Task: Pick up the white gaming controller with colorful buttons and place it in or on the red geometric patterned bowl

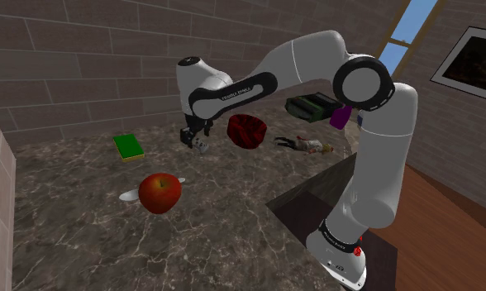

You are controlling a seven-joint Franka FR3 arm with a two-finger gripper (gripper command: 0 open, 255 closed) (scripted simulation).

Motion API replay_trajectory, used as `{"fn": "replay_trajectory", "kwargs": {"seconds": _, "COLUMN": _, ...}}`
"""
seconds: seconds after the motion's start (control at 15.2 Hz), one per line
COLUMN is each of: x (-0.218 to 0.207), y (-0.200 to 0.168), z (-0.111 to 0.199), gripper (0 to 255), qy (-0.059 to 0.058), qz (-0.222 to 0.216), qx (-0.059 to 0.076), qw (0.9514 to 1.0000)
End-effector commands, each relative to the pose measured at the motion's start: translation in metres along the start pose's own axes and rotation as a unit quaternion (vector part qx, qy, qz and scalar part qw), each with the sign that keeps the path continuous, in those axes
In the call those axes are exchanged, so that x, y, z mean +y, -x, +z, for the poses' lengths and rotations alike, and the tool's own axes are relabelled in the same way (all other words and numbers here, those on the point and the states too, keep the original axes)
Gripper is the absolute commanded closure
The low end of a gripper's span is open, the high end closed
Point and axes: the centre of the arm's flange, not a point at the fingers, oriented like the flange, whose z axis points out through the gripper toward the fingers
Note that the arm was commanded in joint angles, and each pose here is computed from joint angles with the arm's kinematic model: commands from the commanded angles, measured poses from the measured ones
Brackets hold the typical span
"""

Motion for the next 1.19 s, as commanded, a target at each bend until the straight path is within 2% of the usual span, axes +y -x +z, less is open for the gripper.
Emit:
{"fn": "replay_trajectory", "kwargs": {"seconds": 0.0, "x": -0.001, "y": -0.001, "z": 0.01, "gripper": 0, "qy": 0.0, "qz": 0.0, "qx": 0.0, "qw": 1.0}}
{"fn": "replay_trajectory", "kwargs": {"seconds": 0.2, "x": -0.001, "y": -0.001, "z": 0.023, "gripper": 0, "qy": 0.0, "qz": 0.0, "qx": 0.0, "qw": 1.0}}
{"fn": "replay_trajectory", "kwargs": {"seconds": 0.66, "x": -0.001, "y": -0.001, "z": 0.023, "gripper": 0, "qy": 0.0, "qz": 0.0, "qx": 0.0, "qw": 1.0}}
{"fn": "replay_trajectory", "kwargs": {"seconds": 0.73, "x": -0.001, "y": -0.001, "z": 0.023, "gripper": 255, "qy": 0.0, "qz": 0.0, "qx": 0.0, "qw": 1.0}}
{"fn": "replay_trajectory", "kwargs": {"seconds": 1.12, "x": -0.001, "y": -0.001, "z": 0.023, "gripper": 255, "qy": 0.0, "qz": 0.0, "qx": 0.0, "qw": 1.0}}
